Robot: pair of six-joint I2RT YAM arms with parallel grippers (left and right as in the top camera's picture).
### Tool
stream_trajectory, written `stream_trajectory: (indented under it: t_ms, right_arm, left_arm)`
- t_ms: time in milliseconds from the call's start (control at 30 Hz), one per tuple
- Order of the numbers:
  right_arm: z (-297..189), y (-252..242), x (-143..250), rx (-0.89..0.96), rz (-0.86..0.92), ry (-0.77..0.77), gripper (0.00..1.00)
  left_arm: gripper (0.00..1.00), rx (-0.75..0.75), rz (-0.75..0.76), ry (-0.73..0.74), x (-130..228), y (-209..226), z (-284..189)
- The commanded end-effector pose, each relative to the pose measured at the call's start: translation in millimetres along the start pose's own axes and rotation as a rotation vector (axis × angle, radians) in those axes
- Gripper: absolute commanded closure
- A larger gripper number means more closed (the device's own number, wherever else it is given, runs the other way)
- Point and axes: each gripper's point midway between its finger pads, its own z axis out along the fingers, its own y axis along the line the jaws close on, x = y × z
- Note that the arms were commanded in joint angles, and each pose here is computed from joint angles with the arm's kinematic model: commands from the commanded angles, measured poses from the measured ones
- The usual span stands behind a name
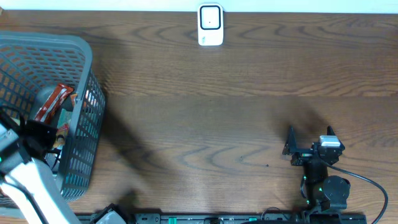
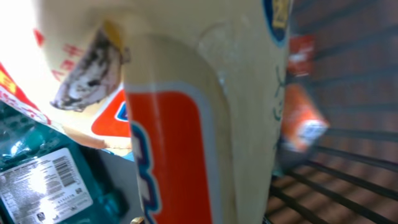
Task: Scan the item barcode
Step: 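Lift the snack bag out and place it on the table center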
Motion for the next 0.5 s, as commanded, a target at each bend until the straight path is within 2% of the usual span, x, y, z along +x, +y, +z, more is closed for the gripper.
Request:
stream_trajectory:
  t_ms: [0,300,467]
  right_arm:
    - [0,1,0,0.0,0.013,-0.002,0.01]
    - [0,1,0,0.0,0.013,-0.002,0.01]
    - [0,1,0,0.0,0.013,-0.002,0.01]
  left_arm:
    - [0.92,0.155,0.045,-0.075,-12,-30,-39]
    - [0.93,0.526,0.236,-0.166,-17,-100,-126]
    - [0.92,0.696,0.422,-0.193,-4,-134,-167]
